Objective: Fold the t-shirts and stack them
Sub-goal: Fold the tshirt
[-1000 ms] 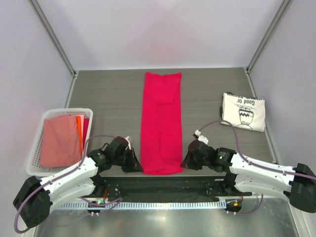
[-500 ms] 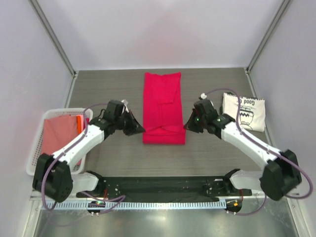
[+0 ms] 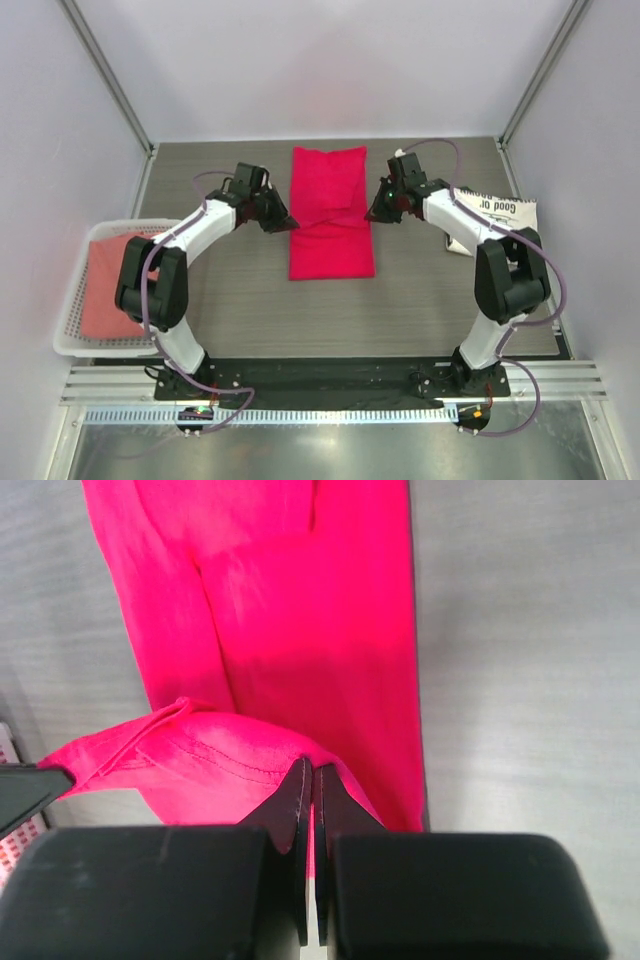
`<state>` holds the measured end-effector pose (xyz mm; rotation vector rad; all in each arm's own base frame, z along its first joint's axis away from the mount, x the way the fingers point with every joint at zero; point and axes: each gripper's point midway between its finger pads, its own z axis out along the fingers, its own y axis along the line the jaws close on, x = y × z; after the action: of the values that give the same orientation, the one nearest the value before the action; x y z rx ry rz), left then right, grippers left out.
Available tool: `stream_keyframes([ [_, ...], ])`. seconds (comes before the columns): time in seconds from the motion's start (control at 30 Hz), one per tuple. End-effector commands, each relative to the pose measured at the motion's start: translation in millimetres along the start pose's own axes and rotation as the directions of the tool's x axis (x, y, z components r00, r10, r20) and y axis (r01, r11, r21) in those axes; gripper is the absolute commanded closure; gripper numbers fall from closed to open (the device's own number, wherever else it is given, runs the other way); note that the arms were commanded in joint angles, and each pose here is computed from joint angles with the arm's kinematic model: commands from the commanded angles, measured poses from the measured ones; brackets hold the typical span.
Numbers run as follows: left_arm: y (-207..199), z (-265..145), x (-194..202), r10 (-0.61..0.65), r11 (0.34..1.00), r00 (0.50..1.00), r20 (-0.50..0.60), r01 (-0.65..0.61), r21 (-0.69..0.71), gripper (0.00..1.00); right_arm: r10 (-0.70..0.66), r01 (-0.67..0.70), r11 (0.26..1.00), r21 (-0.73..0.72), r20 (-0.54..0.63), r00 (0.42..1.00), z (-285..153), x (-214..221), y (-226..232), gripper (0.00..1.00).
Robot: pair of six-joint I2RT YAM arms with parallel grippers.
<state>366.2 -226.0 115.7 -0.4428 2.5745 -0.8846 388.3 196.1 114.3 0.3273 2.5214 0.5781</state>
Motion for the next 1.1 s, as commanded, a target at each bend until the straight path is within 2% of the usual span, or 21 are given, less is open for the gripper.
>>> stream_keyframes([
  [0.0, -11, 0, -34, 0.028, 0.999, 0.997, 0.066, -0.029, 0.015, 1.0, -0.038, 0.041, 0.996, -0.08, 0.036, 0.999, 8, -33, 20, 0.99],
  [0.3, -11, 26, -68, -0.019, 0.999, 0.996, 0.091, 0.017, 0.028, 1.0, -0.011, 0.013, 0.996, -0.093, 0.023, 1.0, 46, -63, 12, 0.99],
  [0.37, -10, 37, -73, -0.032, 0.998, 0.998, 0.062, 0.029, 0.047, 0.96, -0.007, 0.009, 0.995, -0.1, 0.023, 1.0, 50, -69, 11, 0.99],
  [0.4, -10, 40, -76, -0.037, 0.998, 0.997, 0.061, 0.033, 0.052, 0.96, 0.0, 0.003, 0.995, -0.099, 0.024, 1.0, 52, -72, 8, 0.95],
  [0.43, -11, 43, -80, -0.037, 0.998, 0.997, 0.063, 0.034, 0.056, 0.94, 0.006, -0.004, 0.995, -0.101, 0.017, 1.0, 58, -71, 6, 0.84],
  [0.47, -8, 47, -85, -0.04, 0.998, 0.997, 0.073, 0.036, 0.059, 0.73, 0.012, -0.008, 0.995, -0.097, 0.036, 0.999, 58, -78, 7, 0.67],
  [0.5, -7, 49, -88, -0.047, 0.997, 0.995, 0.083, 0.042, 0.063, 0.54, 0.022, -0.018, 0.997, -0.077, 0.049, 0.999, 59, -80, 4, 0.36],
  [0.53, -5, 49, -90, -0.054, 0.997, 0.994, 0.09, 0.049, 0.062, 0.29, 0.031, -0.024, 0.996, -0.083, 0.087, 0.996, 54, -88, 7, 0.27],
  [0.57, -5, 48, -88, -0.049, 0.997, 0.995, 0.092, 0.042, 0.069, 0.25, 0.038, -0.031, 0.996, -0.083, 0.078, 0.996, 54, -81, 3, 0.19],
  [0.67, -1, 39, -78, -0.023, 0.998, 0.995, 0.094, 0.017, 0.064, 0.17, 0.023, -0.01, 0.993, -0.121, 0.109, 0.994, 29, -71, 5, 0.19],
  [0.73, 7, 24, -64, 0.0, 0.999, 0.995, 0.104, -0.005, 0.046, 0.17, 0.012, 0.005, 0.992, -0.123, 0.129, 0.992, 16, -63, 2, 0.21],
  [0.77, 9, 19, -59, 0.008, 0.999, 0.994, 0.108, -0.012, 0.043, 0.18, 0.002, 0.021, 0.989, -0.147, 0.16, 0.987, -4, -63, 7, 0.23],
  [0.83, 16, 6, -31, 0.025, 0.999, 0.995, 0.095, -0.028, 0.032, 0.18, -0.006, 0.021, 0.988, -0.155, 0.102, 0.995, -5, -32, -6, 0.32],
  [1.0, 31, -3, 24, 0.025, 0.999, 0.999, 0.045, -0.026, 0.028, 0.25, 0.014, -0.03, 0.977, -0.21, -0.077, 0.997, -8, 34, -20, 0.45],
  [1.03, 41, -1, 38, 0.018, 1.0, 1.0, 0.021, -0.018, 0.015, 0.28, 0.024, -0.045, 0.975, -0.218, -0.098, 0.995, -7, 41, -20, 0.48],
  [1.07, 38, -4, 43, 0.028, 0.999, 0.999, 0.025, -0.029, 0.031, 0.37, 0.028, -0.053, 0.974, -0.222, -0.114, 0.993, -6, 48, -22, 0.5],
])
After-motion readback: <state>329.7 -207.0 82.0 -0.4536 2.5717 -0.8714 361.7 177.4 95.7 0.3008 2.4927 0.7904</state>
